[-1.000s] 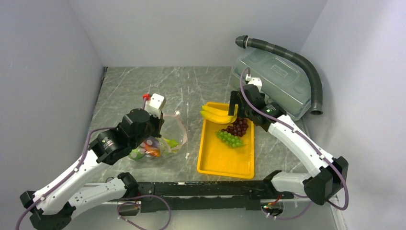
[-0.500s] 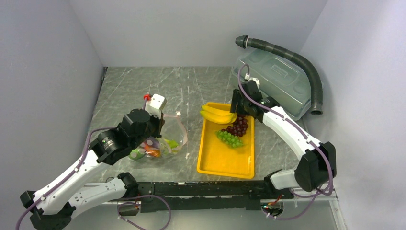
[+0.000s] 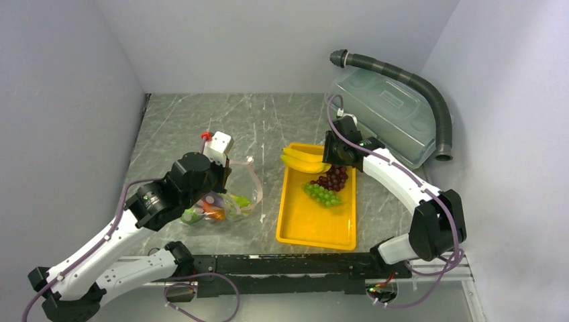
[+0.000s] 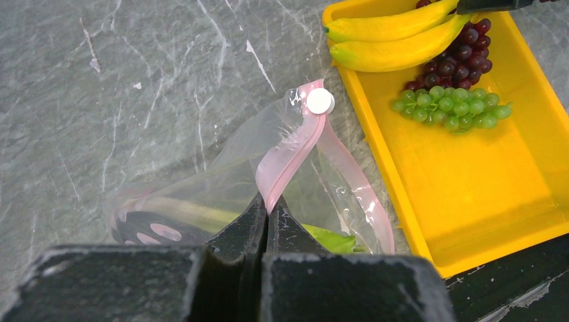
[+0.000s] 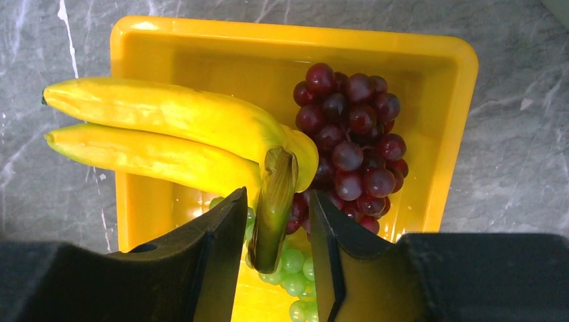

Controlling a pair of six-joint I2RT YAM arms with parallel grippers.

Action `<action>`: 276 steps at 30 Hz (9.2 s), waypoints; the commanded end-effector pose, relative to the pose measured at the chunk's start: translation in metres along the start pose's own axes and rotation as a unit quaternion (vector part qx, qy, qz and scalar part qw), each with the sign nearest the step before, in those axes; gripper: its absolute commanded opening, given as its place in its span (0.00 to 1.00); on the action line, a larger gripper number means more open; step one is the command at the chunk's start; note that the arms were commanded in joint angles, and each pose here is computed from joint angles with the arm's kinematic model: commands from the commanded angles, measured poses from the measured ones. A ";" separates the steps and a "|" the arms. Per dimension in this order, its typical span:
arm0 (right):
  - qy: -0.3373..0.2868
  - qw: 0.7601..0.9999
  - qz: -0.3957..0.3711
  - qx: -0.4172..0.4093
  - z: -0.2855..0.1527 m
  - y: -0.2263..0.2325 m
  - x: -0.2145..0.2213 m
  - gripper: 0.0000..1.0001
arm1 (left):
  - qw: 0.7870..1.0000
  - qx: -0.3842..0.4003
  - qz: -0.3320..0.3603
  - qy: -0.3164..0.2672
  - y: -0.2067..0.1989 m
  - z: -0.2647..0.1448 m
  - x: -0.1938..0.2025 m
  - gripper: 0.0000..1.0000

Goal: Place the food in the zip-top bag and seal the zipper
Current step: Pick up the fake fruit from the zipper food storage bag, then place the fake fruit in the zipper food storage bag, then pick up the fake fruit from the zipper food storage bag, then place the fake fruit in the zipper food storage bag.

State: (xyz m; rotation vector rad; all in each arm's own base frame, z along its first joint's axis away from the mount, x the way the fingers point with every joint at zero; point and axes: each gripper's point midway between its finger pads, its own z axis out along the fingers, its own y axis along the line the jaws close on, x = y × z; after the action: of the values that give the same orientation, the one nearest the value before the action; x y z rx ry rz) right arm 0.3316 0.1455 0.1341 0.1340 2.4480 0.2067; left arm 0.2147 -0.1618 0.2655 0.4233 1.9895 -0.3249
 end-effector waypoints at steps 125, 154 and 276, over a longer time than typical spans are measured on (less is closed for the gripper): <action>-0.415 0.901 -0.040 -0.118 -0.128 0.243 0.007 0.00 | 0.976 0.130 -0.157 0.072 -0.074 -0.002 -0.044 0.00; -0.290 0.904 -0.048 -0.312 -0.139 0.234 0.019 0.68 | 0.989 0.069 -0.127 0.012 -0.039 -0.016 -0.054 0.00; -0.021 0.872 -0.259 -0.416 -0.172 0.233 0.085 0.00 | 0.994 0.072 -0.076 0.033 -0.042 0.009 -0.038 0.00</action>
State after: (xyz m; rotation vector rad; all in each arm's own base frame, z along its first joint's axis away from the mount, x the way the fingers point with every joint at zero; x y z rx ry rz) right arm 0.1634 0.3443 0.2355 -0.8609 2.1195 0.8900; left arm 0.2181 -0.2015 0.2711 0.3994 2.1326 -0.4839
